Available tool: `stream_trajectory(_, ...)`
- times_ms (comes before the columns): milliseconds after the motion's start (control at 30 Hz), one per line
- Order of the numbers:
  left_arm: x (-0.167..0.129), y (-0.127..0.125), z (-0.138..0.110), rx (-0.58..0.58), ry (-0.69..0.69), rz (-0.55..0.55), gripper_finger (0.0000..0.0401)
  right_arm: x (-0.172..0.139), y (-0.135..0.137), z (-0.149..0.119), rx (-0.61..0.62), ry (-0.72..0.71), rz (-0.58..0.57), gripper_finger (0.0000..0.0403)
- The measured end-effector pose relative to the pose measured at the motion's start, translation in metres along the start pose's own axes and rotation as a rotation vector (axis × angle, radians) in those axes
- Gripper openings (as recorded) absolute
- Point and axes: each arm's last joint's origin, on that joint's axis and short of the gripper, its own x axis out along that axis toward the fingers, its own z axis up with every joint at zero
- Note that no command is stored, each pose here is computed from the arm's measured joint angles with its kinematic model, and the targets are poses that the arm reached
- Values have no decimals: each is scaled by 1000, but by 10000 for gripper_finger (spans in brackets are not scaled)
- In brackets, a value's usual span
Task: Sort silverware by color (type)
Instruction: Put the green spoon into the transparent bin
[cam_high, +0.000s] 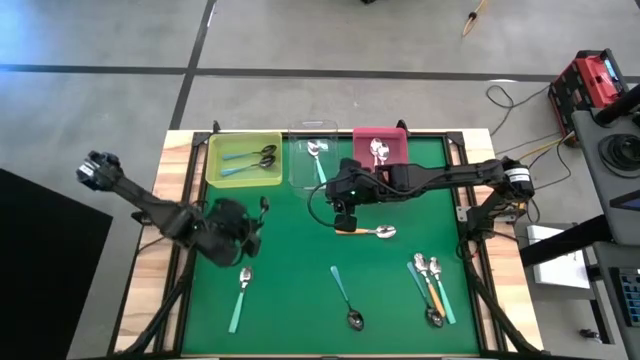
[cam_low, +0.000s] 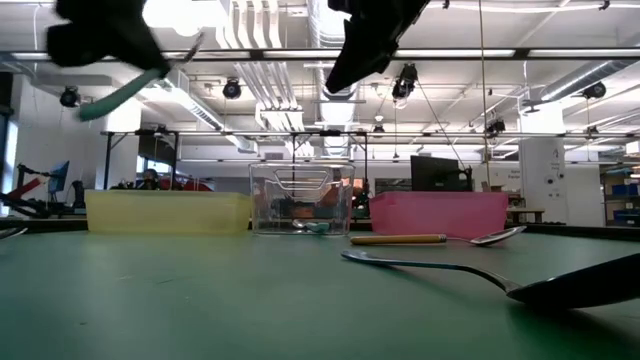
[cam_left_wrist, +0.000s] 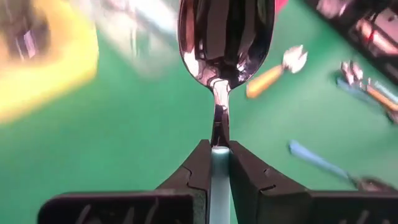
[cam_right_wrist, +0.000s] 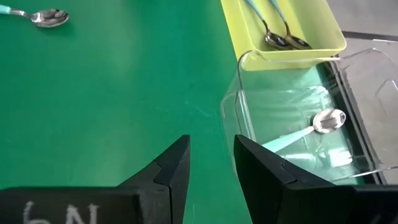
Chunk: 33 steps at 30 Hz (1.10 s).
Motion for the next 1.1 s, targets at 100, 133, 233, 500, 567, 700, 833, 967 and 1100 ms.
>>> stream_trajectory(100, 0, -6, 24, 127, -118, 49, 16, 1, 0, 0, 4, -8, 0, 116)
stream_trajectory(133, 0, -7, 31, 173, -155, 74, 16, 2, 0, 0, 11, -16, -1, 116)
stream_trajectory(233, 3, -8, 49, 279, -270, 160, 16, 6, 1, 0, 26, -60, -2, 116)
stream_trajectory(500, 28, -7, 78, 379, -450, 351, 27, 24, 4, 2, 88, -357, -22, 116)
stream_trajectory(567, 38, -7, 79, 375, -453, 372, 22, 27, 5, 3, 102, -470, -28, 116)
stream_trajectory(700, 59, -6, 74, 380, -452, 457, 17, 29, 5, 4, 104, -677, -61, 116)
stream_trajectory(833, 76, -10, 66, 396, -435, 489, 20, 30, 1, -1, 132, -778, -203, 116)
stream_trajectory(967, 90, -14, 60, 414, -421, 502, 19, 33, -6, -6, 170, -825, -247, 116)
stream_trajectory(1100, 98, -18, 56, 416, -416, 499, 20, 34, -12, -7, 227, -828, -236, 117)
